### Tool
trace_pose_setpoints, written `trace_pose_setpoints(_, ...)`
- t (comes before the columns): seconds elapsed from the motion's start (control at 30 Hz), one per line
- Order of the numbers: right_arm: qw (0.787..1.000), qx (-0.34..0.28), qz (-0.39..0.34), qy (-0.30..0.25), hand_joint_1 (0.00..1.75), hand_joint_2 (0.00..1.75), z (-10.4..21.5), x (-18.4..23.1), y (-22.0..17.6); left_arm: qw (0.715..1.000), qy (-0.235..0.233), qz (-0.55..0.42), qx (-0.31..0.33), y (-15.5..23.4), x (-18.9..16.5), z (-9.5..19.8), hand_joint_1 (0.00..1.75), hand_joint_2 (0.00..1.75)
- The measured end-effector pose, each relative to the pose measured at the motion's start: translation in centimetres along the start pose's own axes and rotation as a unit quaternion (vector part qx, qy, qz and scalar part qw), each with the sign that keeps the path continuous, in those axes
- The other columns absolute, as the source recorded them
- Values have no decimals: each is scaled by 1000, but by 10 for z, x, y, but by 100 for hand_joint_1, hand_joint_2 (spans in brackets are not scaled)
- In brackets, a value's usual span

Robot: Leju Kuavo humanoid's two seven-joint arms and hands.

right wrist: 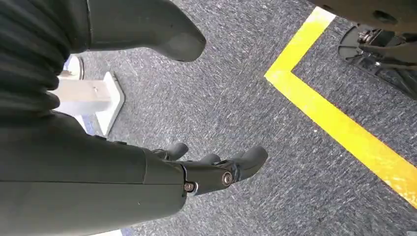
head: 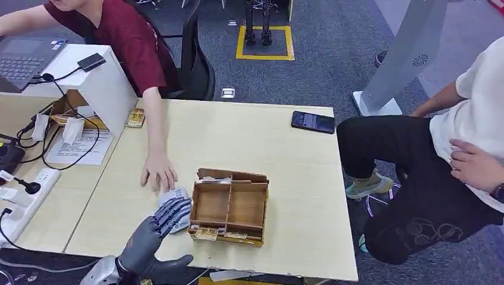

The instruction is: Pass the card to the sensor for recognition and then transmit it.

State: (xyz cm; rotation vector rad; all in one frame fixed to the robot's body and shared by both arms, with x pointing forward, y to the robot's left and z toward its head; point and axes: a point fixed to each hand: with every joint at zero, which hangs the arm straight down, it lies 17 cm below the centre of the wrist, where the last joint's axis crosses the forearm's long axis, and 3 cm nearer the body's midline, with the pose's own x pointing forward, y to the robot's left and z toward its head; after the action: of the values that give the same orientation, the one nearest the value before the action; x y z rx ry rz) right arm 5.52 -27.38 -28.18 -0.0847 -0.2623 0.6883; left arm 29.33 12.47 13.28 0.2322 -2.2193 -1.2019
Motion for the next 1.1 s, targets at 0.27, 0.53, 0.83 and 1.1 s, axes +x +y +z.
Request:
trace_pose_setpoints(0.27,1000,-1,0,1,0,175,0,0,-1,998,11,-61,-4,-5,-13,10,0,175)
trace_pose_setpoints(0.53,1000,-2,2,1,0,175,0,0,-1,985,29,-166,25,0,-30,15,0,175)
trace_pose_setpoints(0.83,1000,-6,1,1,0,175,0,-1,-3,985,40,-164,25,-9,-35,11,0,175)
trace_pose_setpoints(1.1,1000,-7,-1,1,0,175,0,-1,-4,995,39,-84,24,-22,-25,-1,0,175)
